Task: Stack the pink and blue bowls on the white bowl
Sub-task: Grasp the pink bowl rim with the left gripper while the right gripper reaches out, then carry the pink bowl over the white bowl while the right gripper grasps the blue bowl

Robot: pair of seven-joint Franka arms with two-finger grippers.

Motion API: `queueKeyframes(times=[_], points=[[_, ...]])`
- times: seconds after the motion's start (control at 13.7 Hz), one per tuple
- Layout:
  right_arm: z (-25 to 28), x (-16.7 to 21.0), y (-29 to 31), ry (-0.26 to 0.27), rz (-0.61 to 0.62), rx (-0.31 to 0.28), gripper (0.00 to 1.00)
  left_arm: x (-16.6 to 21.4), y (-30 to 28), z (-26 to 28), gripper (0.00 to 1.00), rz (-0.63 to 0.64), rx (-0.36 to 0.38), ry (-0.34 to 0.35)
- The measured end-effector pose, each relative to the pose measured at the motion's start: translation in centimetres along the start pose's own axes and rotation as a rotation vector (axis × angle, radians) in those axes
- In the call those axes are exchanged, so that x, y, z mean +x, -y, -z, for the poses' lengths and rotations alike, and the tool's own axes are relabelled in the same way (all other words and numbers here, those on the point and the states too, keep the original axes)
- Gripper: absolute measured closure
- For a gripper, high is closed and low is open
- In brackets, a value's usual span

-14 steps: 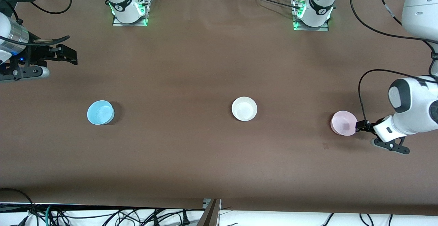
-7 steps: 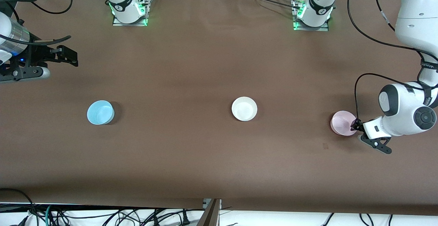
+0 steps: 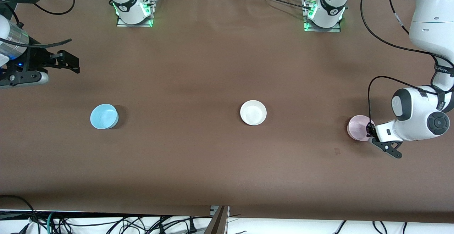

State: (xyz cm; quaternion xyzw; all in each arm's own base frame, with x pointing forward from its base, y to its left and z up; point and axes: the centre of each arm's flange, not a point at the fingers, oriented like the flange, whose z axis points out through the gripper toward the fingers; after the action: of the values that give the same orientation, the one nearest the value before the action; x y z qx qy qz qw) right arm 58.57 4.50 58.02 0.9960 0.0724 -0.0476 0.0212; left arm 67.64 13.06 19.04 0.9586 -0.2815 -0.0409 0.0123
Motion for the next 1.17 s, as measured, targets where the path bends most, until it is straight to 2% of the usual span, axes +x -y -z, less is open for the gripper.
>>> queueKeyframes(times=[0.15,0.29,0.44,0.8,1.02,1.17], points=[[-2.0,1.2,-0.2,0.027,-0.001,0.005,0.0,0.9,-1.0,0.7,0.96,-0.017,-0.015,-0.006],[-3.8,2.1,-0.6,0.049,-0.005,0.01,0.0,3.7,-4.2,2.7,0.97,-0.036,-0.056,-0.019],[-5.5,2.8,-1.3,0.072,-0.017,0.015,0.0,6.3,-8.0,5.5,0.97,0.008,-0.104,-0.028],[-13.2,5.6,-5.1,0.065,-0.07,0.024,0.0,11.2,-16.6,9.9,0.97,0.232,-0.217,-0.074],[-19.8,6.1,-7.7,0.061,-0.113,0.027,0.0,14.8,-25.1,10.3,0.97,0.414,-0.238,-0.031],[-24.8,5.4,-9.2,0.063,-0.148,0.071,0.0,17.0,-31.6,10.0,0.97,0.517,-0.234,-0.014]])
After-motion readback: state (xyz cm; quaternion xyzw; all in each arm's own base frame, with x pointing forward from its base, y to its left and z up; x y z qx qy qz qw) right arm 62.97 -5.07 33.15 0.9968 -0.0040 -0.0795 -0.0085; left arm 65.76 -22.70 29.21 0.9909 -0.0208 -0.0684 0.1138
